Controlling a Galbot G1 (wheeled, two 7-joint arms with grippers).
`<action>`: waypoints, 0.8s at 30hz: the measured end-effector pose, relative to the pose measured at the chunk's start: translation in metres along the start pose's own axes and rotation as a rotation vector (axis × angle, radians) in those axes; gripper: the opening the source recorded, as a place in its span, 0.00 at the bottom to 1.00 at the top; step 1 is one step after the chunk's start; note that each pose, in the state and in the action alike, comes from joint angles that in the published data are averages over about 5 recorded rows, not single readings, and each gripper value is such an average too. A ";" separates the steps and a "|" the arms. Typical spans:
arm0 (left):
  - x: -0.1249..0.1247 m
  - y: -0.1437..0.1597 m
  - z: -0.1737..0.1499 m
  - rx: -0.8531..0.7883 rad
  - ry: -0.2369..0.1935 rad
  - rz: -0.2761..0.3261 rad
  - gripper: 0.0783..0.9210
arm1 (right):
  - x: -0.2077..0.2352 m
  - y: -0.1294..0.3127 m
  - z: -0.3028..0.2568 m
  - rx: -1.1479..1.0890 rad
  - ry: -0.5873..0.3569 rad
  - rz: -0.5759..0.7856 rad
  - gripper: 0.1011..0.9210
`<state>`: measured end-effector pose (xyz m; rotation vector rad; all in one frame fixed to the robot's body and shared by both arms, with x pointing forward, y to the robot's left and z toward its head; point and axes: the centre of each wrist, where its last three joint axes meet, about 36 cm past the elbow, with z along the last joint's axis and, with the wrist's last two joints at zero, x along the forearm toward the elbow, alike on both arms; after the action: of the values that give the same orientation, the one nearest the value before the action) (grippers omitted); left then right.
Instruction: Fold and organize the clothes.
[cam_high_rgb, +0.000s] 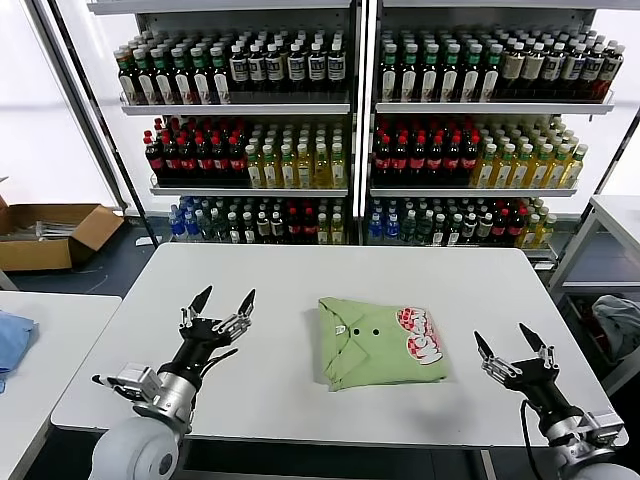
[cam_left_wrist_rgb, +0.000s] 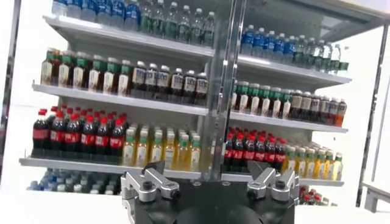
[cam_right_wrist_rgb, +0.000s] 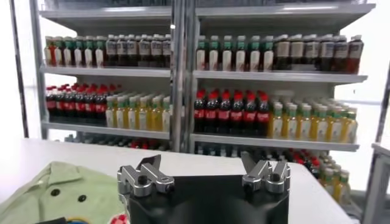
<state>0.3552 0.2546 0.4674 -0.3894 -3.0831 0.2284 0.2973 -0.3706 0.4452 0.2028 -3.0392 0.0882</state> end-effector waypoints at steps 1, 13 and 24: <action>0.002 0.003 0.001 -0.006 0.001 -0.002 0.88 | 0.003 -0.001 0.001 0.001 -0.003 0.005 0.88; 0.020 0.033 0.010 -0.071 0.022 -0.025 0.88 | 0.018 -0.005 0.009 0.003 -0.025 0.049 0.88; 0.035 0.056 0.003 -0.094 0.009 -0.007 0.88 | 0.030 -0.013 0.013 0.001 -0.034 0.081 0.88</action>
<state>0.3347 0.3169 0.4561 -0.3821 -3.0942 0.0819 0.2679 -0.3886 0.4362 0.0827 -3.0811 0.0932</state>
